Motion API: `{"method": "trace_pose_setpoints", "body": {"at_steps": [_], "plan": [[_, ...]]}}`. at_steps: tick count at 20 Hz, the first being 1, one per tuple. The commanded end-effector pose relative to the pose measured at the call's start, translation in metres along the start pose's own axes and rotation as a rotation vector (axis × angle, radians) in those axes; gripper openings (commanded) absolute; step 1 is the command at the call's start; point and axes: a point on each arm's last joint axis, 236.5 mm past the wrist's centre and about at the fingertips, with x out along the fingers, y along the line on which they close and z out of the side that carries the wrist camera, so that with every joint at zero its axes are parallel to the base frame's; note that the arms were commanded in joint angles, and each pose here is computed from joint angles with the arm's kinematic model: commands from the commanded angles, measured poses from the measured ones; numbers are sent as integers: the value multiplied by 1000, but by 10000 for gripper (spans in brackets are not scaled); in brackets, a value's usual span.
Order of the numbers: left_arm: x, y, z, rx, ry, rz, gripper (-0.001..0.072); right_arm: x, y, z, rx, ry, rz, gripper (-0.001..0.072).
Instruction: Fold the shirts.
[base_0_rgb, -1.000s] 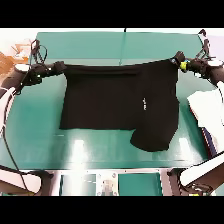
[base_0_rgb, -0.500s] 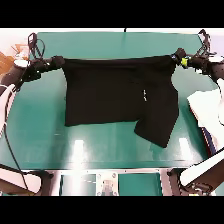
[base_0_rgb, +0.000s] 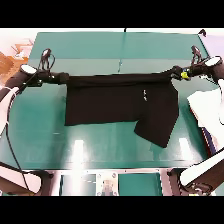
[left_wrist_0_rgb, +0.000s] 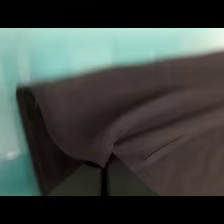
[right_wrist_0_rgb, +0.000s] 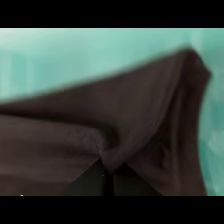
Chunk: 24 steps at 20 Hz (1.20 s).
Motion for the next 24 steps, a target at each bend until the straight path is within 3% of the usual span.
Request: {"method": "trace_pose_setpoints", "body": {"at_steps": [1,22,24], "plan": [[2,6,-32,8,123,17,21,4,-18,-31,-25,111,-60,17],[12,11,-64,-120,229,15,43,21,-13,-25,5,44,-50,24],[8,7,-68,-161,256,6,650,20,-8,-28,16,64,-39,345]]}}
